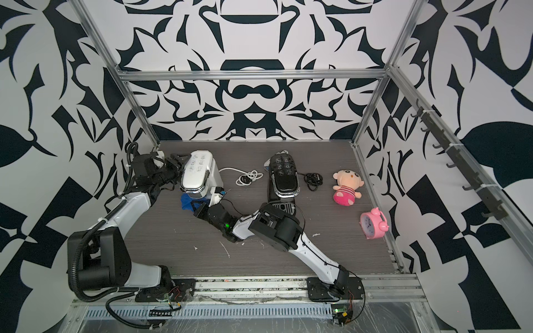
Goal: Wipe the surface of a coffee machine
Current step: Wipe the dirt from the surface of the coffee machine.
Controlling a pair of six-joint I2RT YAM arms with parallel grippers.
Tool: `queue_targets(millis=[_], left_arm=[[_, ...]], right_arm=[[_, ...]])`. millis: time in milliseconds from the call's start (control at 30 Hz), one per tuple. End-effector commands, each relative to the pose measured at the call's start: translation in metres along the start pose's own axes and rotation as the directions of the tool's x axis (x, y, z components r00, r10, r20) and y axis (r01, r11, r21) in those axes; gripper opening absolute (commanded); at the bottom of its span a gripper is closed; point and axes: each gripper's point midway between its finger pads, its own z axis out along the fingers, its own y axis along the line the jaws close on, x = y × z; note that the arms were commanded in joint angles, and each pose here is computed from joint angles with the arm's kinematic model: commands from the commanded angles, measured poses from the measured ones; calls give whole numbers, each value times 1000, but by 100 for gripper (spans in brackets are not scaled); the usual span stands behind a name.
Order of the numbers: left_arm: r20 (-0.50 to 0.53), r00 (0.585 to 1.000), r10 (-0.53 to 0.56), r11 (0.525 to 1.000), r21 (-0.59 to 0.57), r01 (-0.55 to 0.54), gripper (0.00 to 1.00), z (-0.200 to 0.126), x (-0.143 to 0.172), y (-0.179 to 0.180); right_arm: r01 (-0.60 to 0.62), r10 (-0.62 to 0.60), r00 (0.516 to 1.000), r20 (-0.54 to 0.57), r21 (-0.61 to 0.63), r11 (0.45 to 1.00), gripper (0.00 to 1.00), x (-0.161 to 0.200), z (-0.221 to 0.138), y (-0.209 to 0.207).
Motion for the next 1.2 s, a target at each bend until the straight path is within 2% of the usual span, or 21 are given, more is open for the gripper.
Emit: queue_targets(millis=[0, 100, 233, 400, 567, 700, 767, 900, 967, 1033, 1167], left_arm=[[-143, 979, -142, 975, -192, 113, 73, 7, 49, 62], [-143, 981, -134, 975, -197, 105, 73, 6, 48, 62], [-134, 984, -115, 973, -214, 84, 73, 5, 44, 61], [-111, 993, -42, 970, -243, 14, 74, 0, 32, 51], [-61, 998, 16, 966, -258, -31, 75, -10, 17, 37], [-8, 999, 50, 961, -271, -50, 76, -20, 8, 28], [27, 996, 90, 956, -283, -79, 76, -30, 1, 18], [94, 978, 188, 934, -323, -149, 76, -51, -15, -3], [133, 959, 248, 930, -311, -198, 76, -68, -20, -28], [137, 947, 289, 921, -310, -236, 75, -72, -17, -43], [80, 898, 433, 864, -321, -388, 75, -62, 7, -74]], right_arm=[[-49, 49, 999, -2, 36, 998, 0, -11, -20, 20], [-48, 51, 998, -26, 106, 993, 0, -11, -40, 13], [-19, 31, 996, -79, 144, 989, 0, -11, -61, 26], [86, -51, 983, -177, 196, 977, 0, -12, -90, 51], [246, -151, 949, -278, 352, 903, 0, -20, -138, 52], [316, -189, 927, -324, 401, 860, 0, -30, -173, 58], [394, -252, 898, -361, 405, 825, 0, -40, -189, 74], [563, -412, 809, -420, 351, 748, 0, -69, -219, 129], [581, -432, 794, -427, 324, 747, 0, -90, -235, 155], [557, -418, 809, -414, 308, 772, 0, -114, -250, 172], [409, -271, 892, -361, 392, 824, 0, -166, -287, 168]])
